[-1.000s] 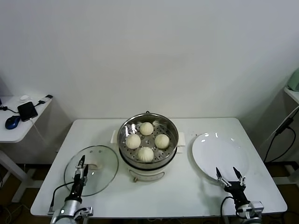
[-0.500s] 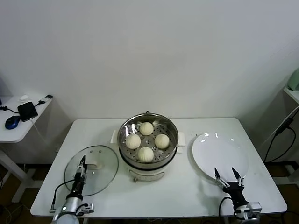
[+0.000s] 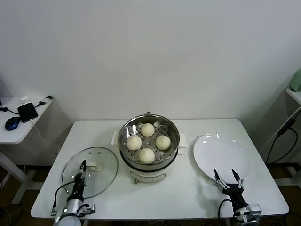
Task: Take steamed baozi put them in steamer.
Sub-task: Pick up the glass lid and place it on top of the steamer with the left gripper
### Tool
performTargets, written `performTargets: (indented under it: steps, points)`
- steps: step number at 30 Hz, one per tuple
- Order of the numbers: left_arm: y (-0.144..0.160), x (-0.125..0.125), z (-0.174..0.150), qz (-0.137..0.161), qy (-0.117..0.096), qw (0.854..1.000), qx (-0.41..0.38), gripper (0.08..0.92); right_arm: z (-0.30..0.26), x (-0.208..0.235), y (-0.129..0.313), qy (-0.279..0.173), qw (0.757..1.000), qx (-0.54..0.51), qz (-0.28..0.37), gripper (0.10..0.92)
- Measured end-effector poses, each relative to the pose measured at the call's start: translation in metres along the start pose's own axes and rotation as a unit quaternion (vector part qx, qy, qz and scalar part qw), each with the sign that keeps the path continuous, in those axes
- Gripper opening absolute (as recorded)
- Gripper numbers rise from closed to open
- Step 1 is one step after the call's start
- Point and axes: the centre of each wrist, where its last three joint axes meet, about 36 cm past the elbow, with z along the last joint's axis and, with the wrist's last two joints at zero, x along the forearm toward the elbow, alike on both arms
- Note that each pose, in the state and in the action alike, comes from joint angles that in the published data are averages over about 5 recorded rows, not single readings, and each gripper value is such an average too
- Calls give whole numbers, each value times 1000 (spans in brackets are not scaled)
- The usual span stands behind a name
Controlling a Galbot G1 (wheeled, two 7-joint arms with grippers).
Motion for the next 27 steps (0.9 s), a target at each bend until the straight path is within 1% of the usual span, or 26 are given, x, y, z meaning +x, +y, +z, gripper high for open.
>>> performTargets:
  steps: [5,8,14,17,21,24,27]
  points:
    - [17,3,1,0,18,1000,11,140,-2,3,1,1,1000,2,0,823]
    - [36,4,3,-1,36,999,18,140,-4,4,2,3,1000,4,2,823]
    - [88,6,5,1,85,996,38,140,-11,6,3,9,1000,17,6,823]
    - [120,5,0,-7,100,994,51,140,-15,7,3,12,1000,26,6,823]
    - [163,5,-12,-25,105,992,67,140,-21,9,3,14,999,38,5,823]
    - [188,6,-25,-36,102,991,76,140,-24,10,2,12,999,45,5,823]
    - [206,8,-44,-42,95,991,84,140,-27,11,1,11,999,51,5,823]
